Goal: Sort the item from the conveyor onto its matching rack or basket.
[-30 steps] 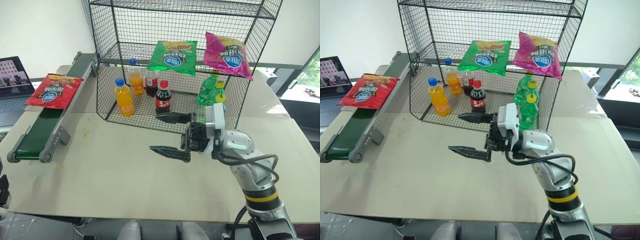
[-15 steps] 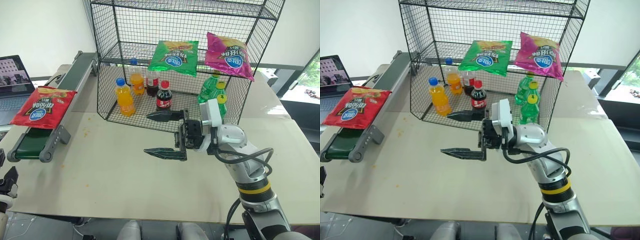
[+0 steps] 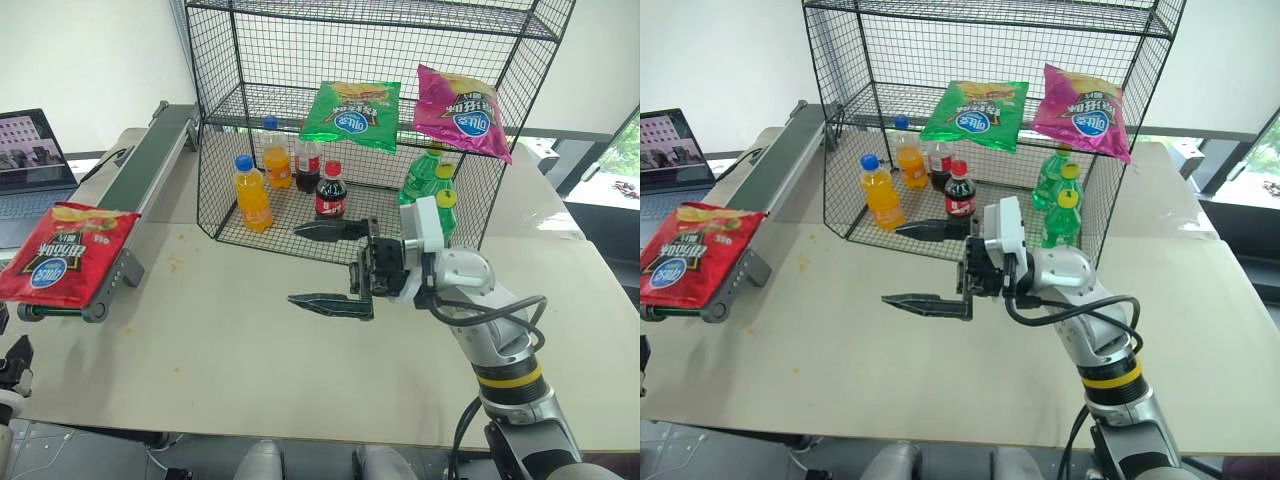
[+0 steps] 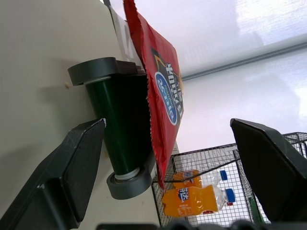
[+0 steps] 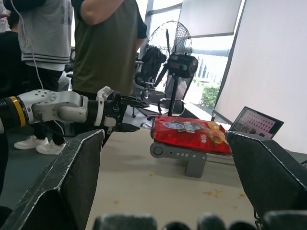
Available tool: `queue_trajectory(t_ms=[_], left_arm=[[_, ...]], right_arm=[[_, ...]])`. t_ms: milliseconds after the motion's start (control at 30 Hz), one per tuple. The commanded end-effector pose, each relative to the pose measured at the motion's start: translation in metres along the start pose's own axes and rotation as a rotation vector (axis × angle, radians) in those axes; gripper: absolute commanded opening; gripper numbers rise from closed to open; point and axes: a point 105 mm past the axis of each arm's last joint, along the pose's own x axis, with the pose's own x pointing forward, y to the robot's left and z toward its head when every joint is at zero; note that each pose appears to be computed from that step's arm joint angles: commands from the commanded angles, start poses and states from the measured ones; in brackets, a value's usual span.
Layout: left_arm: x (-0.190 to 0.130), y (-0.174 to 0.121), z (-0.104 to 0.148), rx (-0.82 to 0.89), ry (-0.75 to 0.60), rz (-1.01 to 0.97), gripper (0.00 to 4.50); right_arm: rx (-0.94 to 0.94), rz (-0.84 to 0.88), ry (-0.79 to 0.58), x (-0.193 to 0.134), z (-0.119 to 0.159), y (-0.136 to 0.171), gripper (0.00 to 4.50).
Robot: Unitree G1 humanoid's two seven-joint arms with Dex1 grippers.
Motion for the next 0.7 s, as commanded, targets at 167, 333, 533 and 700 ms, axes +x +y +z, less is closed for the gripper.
queue_trajectory(t_ms=[167,333,533,700], left_arm=[[0.005,-0.002,0.009,0.048,0.002,-0.018,4.44],[0.012,-0.001,0.012,0.067,-0.003,-0.024,3.43],[0.017,0.000,0.009,0.075,0.022,-0.030,0.88],[0.024,-0.018,0.001,0.089,0.061,-0.091,0.04]], right_arm=[[-0.067,0.000,-0.027,0.002,0.017,0.000,4.50],[-0.070,-0.010,-0.028,0.002,0.018,0.000,4.50],[-0.072,-0.030,-0.024,0.001,0.017,-0.001,4.50],[-0.076,-0.067,-0.021,-0.001,0.017,-0.005,4.50]])
